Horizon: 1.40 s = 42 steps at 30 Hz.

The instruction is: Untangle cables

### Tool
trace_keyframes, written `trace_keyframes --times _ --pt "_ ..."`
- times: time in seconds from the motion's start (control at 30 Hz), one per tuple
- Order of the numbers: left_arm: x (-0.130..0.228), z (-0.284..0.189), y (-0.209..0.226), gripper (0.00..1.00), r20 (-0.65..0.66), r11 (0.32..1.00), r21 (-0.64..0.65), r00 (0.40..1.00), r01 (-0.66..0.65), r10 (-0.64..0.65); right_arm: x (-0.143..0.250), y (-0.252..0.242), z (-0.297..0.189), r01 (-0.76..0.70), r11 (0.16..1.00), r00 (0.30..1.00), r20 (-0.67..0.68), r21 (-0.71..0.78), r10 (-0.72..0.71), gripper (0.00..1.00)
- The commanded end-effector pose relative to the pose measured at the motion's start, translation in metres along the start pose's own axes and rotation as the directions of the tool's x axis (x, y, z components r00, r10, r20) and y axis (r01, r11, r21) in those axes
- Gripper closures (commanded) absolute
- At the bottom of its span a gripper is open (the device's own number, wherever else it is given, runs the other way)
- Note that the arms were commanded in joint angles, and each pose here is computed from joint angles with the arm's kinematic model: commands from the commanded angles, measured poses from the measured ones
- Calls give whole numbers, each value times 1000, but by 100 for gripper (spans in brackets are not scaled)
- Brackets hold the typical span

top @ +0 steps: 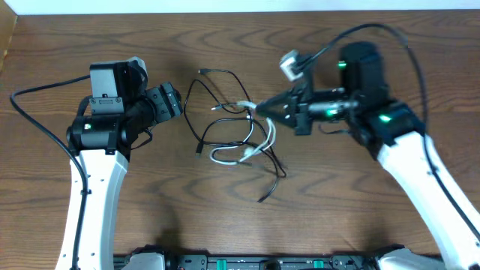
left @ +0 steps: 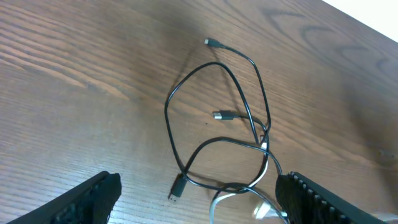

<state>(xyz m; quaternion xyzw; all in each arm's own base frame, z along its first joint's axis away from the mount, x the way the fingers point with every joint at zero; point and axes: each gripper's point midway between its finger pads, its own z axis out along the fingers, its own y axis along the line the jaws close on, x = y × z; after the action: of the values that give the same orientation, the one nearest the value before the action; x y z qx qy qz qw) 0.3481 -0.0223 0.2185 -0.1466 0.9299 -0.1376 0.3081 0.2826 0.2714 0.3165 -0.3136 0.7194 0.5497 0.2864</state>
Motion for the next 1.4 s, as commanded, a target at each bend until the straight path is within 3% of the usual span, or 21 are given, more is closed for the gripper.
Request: trace_keyframes --times 0.0,0.13,0.4,0.77,0.87,1.0,1.07,1.2,1.37 --pt "-4 -3 0 15 11 1000 2 1000 -15 15 -29 35 -27 35 999 995 94 -32 -32 99" --pt "-4 -3 0 15 11 1000 1 1000 -15 15 -51 48 -49 104 995 977 185 10 -104 99" --pt "-4 -3 0 15 11 1000 1 1000 -15 15 -87 47 -90 65 997 945 319 36 -73 99" --pt "-4 -3 0 15 11 1000 1 1000 -15 15 -137 100 -156 271 961 850 455 57 -267 99" --pt "-4 -3 0 14 11 1000 1 1000 -15 15 -136 96 -159 244 968 861 447 54 -242 99" --pt "-4 -3 0 15 11 1000 2 1000 -15 15 -119 55 -149 72 996 914 395 57 -89 98" --pt "-4 -3 0 15 11 1000 1 1000 -15 15 -106 30 -144 -14 997 928 371 82 -17 85" --pt "-4 -3 0 15 11 1000 1 1000 -15 15 -72 -30 -132 -166 967 944 315 192 99 42" --pt "-4 -3 0 15 11 1000 1 1000 -15 15 -25 -74 -101 -161 952 980 153 259 124 26"
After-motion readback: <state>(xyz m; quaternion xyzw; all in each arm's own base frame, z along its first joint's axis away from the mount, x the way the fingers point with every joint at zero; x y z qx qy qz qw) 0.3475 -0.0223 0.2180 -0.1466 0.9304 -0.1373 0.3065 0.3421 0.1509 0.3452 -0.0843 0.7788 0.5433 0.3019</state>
